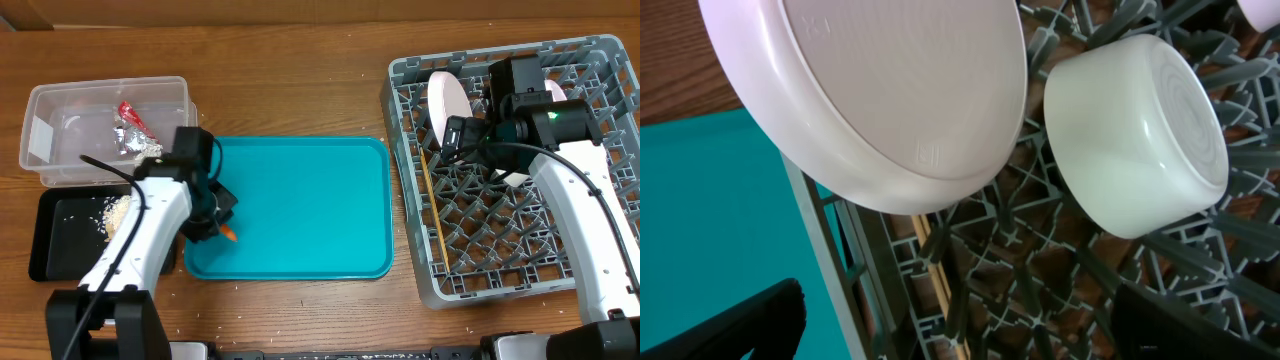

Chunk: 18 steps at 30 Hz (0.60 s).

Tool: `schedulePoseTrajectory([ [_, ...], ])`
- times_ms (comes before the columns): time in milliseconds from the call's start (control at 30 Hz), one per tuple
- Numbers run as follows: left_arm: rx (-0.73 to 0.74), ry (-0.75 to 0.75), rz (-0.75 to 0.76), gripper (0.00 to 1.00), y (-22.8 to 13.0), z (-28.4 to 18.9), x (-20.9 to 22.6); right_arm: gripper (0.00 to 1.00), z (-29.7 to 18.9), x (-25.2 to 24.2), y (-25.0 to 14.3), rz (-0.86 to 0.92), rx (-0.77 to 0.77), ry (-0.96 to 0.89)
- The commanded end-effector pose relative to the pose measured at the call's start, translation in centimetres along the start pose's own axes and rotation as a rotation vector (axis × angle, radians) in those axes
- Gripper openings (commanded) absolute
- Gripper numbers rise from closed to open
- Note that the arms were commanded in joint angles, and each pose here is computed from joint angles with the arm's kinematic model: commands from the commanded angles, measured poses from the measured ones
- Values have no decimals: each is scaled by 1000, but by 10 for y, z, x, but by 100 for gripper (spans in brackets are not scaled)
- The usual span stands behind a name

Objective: Sort waste into correct bins and load items into the dishwasher
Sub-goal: 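Carry the carrot left over the black tray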

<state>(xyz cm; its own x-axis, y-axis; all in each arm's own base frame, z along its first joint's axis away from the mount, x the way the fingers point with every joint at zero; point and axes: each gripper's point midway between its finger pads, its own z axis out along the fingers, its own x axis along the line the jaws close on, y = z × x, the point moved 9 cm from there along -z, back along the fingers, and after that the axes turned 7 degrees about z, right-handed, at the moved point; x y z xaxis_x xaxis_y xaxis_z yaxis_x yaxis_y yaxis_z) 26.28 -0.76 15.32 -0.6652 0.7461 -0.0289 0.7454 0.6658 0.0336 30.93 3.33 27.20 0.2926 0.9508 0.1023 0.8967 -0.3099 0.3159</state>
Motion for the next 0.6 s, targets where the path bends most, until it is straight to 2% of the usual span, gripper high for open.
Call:
schedulePoseTrajectory([
  [0, -42, 40, -14, 4, 17, -13, 10, 100, -5, -2, -1, -4, -14, -2],
  [267, -36, 87, -221, 11, 48, -14, 68, 100, -5, -3, -4, -5, 1, -9],
  [400, -65, 88, -318, 9, 68, -15, 104, 100, -5, -3, -4, -4, 2, -9],
  [467, -76, 85, -366, 4, 73, -14, 116, 100, -5, -3, -4, -4, 2, -9],
  [567, -87, 83, -425, 4, 78, -14, 131, 100, -5, -3, -4, -4, 3, -9],
])
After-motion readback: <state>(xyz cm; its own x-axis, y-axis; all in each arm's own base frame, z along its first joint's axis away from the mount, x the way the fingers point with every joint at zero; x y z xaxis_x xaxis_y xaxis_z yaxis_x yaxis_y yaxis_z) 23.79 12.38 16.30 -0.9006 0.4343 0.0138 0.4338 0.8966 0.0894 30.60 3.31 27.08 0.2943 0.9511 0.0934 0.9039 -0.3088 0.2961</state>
